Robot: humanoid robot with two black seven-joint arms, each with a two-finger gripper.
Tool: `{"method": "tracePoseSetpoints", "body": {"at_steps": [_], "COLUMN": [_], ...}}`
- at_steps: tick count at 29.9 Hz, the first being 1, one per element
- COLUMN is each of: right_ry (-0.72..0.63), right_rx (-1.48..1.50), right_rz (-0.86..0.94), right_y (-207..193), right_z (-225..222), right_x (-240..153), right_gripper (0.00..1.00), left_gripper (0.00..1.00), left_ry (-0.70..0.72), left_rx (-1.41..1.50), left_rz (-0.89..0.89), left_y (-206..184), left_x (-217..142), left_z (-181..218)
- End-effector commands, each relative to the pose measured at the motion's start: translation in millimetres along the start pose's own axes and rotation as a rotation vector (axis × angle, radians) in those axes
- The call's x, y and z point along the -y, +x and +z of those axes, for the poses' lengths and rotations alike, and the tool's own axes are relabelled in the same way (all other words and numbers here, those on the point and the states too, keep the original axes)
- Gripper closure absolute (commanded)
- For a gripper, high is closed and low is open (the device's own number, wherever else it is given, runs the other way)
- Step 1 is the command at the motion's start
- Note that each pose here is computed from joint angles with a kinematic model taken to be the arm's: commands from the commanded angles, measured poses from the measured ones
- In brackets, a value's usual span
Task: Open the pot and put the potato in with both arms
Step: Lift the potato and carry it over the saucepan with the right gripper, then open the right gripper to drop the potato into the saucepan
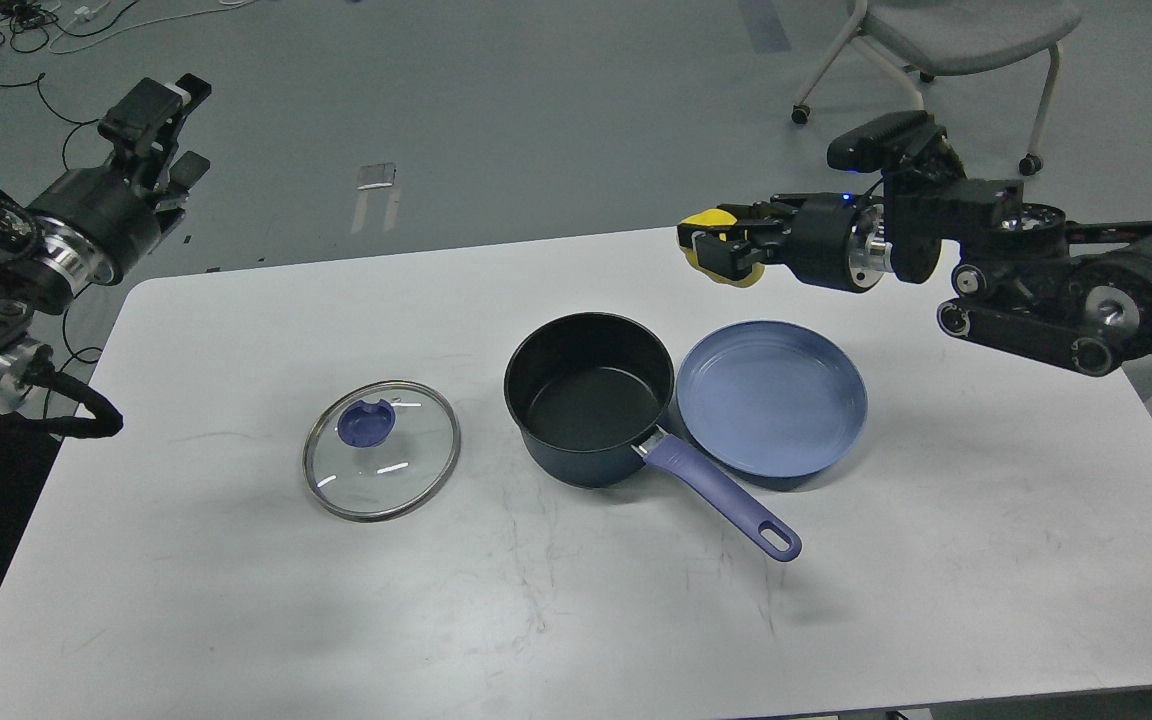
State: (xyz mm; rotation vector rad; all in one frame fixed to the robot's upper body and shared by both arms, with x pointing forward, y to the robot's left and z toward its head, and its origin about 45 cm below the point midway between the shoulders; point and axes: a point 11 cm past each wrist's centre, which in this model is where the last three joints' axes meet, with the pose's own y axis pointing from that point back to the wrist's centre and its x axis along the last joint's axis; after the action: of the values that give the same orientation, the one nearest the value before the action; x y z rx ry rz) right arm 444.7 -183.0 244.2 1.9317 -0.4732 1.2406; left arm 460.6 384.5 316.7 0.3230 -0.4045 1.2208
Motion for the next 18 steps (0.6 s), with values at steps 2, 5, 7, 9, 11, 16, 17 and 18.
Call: {"method": "tracePoseSetpoints", "body": {"at_steps": [2,5,7,9,11,16,17,18], "right_ry": [0.142,0.173,0.205,0.196,0.173,0.169,0.170,0.168], "right_rx": [-0.009,-0.005,-0.005,-0.007,0.001,0.041,0.048,0.050], "right_rz": [-0.038,-0.052,-0.064,-0.064,-0.066,-0.082,-0.083,-0.085], "right_y": [-17,-27,-35,-38,-41,-55,-56,-57], "right_z": [-65,-84,-105,-109,-104,-105,-107,-107], "right_x": [40,54,69,79,83,84,85,85], "right_gripper": [0.63,0.63,0.63,0.63,0.60,0.00,0.00,0.00], "left_gripper": [0.02,0.02,0.02,0.02,0.02,0.02,0.02,0.02], "left_ry": [0.003,0.003,0.004,0.005,0.006,0.012,0.012,0.011], "left_rx": [0.002,0.004,0.005,0.006,0.008,0.015,0.015,0.013], "left_rz": [0.001,0.006,0.007,0.011,0.011,0.024,0.022,0.023], "left_y": [1,4,4,6,7,13,13,13], "left_x": [-1,-2,-2,-3,-4,-8,-8,-8], "left_z": [-1,0,0,0,-1,-2,-2,-2]}}
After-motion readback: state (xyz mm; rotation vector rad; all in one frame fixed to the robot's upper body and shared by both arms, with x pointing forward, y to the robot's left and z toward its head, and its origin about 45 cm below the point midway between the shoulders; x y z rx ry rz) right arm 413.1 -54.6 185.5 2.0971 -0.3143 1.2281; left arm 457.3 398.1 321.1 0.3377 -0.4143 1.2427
